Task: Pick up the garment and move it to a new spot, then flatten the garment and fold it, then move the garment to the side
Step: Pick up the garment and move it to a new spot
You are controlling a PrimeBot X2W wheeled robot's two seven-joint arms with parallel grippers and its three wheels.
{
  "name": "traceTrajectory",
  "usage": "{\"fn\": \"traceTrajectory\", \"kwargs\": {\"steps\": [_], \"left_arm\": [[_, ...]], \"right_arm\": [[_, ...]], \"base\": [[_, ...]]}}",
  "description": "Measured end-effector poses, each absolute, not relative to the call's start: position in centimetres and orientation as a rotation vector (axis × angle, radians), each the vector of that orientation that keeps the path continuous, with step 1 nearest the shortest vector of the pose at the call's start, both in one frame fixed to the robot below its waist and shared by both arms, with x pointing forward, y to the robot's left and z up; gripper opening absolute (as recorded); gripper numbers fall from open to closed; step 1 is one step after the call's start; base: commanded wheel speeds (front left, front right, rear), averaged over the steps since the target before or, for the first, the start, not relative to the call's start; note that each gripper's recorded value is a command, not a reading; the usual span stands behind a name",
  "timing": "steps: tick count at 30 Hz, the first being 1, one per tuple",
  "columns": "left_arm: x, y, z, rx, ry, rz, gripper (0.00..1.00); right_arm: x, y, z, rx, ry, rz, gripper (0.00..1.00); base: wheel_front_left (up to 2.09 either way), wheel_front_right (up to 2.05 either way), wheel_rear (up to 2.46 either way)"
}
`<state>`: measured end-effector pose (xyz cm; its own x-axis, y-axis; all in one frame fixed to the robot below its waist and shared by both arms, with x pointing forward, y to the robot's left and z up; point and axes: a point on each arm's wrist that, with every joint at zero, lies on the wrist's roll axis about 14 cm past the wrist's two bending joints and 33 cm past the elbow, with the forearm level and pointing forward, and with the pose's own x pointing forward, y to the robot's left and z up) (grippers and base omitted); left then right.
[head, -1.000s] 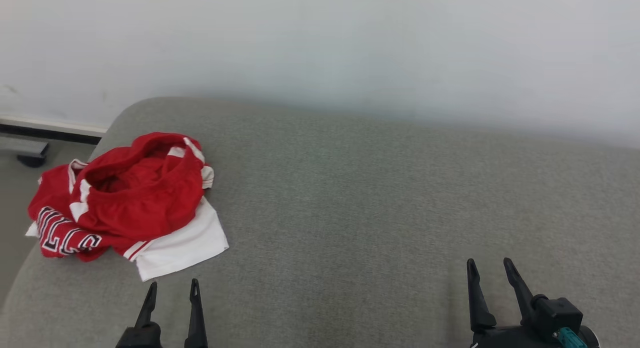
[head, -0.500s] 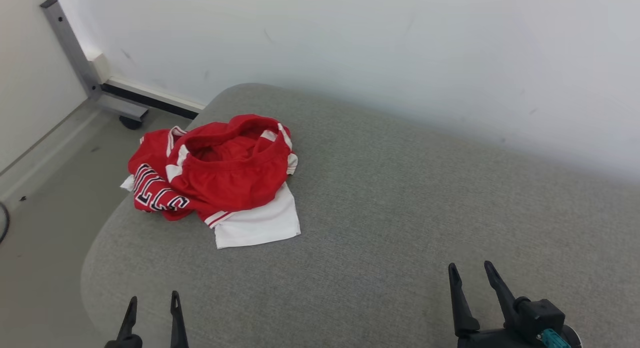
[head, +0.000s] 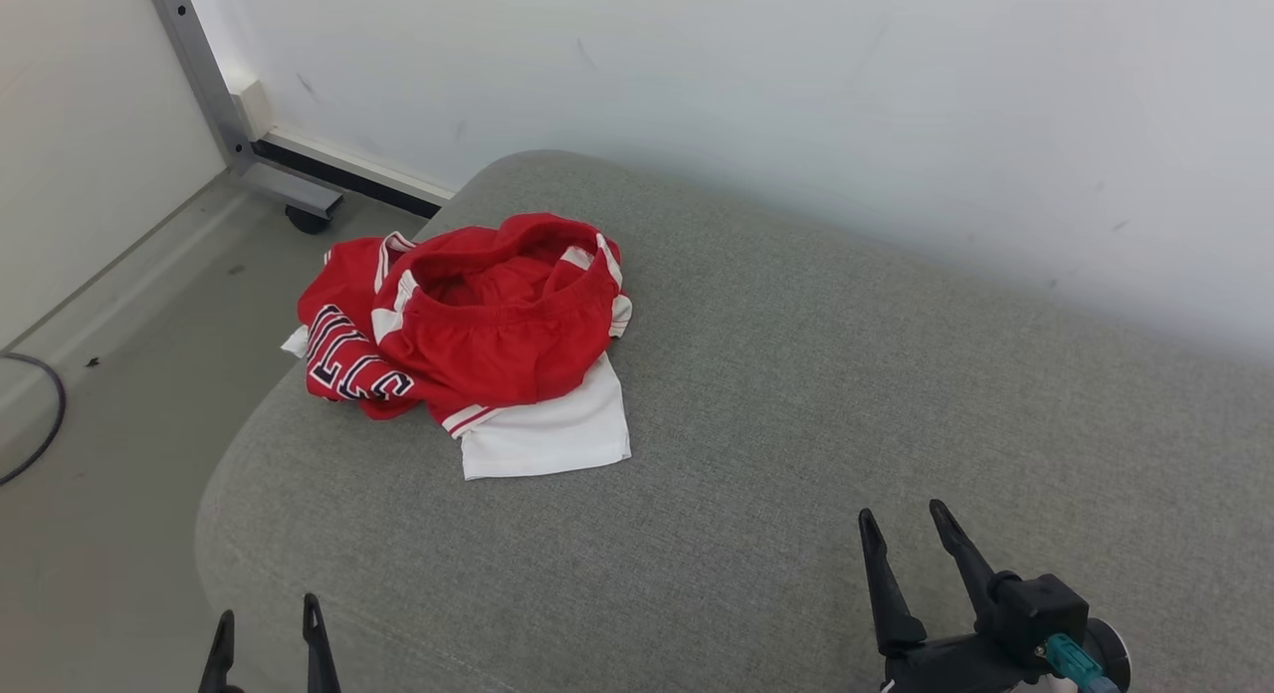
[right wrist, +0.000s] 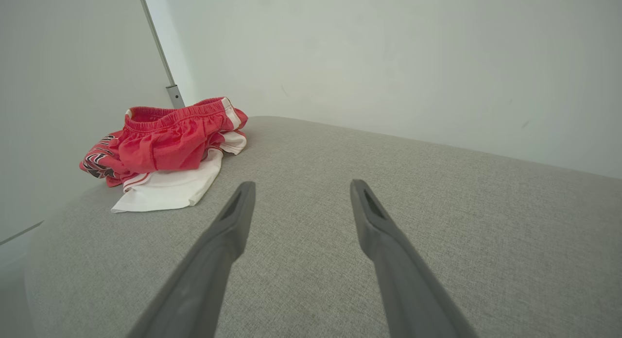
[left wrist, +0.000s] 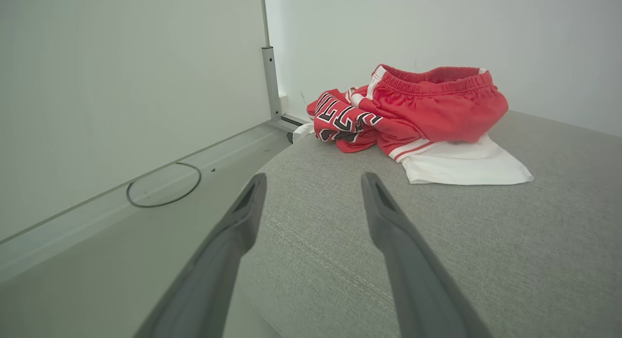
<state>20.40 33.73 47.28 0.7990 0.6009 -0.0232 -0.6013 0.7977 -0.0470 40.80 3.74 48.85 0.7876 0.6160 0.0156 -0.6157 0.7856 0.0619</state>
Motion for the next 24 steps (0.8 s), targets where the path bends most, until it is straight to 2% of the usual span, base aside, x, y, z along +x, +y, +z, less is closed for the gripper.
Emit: {"fn": "traceTrajectory", "kwargs": {"steps": [5,8,14,17,24], "left_arm": [[20.4,34.1,47.1,-0.060,0.011,0.658,1.00],[22.0,34.1,47.8,-0.067,-0.013,0.630,1.00],[27.1,35.3,50.5,-0.123,-0.041,0.564,1.00],[31.0,37.2,54.1,-0.176,-0.089,0.545,1.00],[37.5,38.4,55.0,-0.257,0.045,0.478,1.00]], "right_arm": [[40.8,3.5,49.0,0.062,0.003,0.657,1.00],[40.7,3.0,48.9,0.060,0.005,0.645,1.00],[40.7,2.1,48.6,0.052,0.007,0.623,1.00],[41.0,1.9,48.8,0.041,-0.006,0.619,1.00],[42.9,-0.1,48.8,0.001,-0.020,0.559,1.00]], "base": [[0.00,0.00,0.00],[0.00,0.00,0.00],[0.00,0.00,0.00],[0.00,0.00,0.00],[0.00,0.00,0.00]]}}
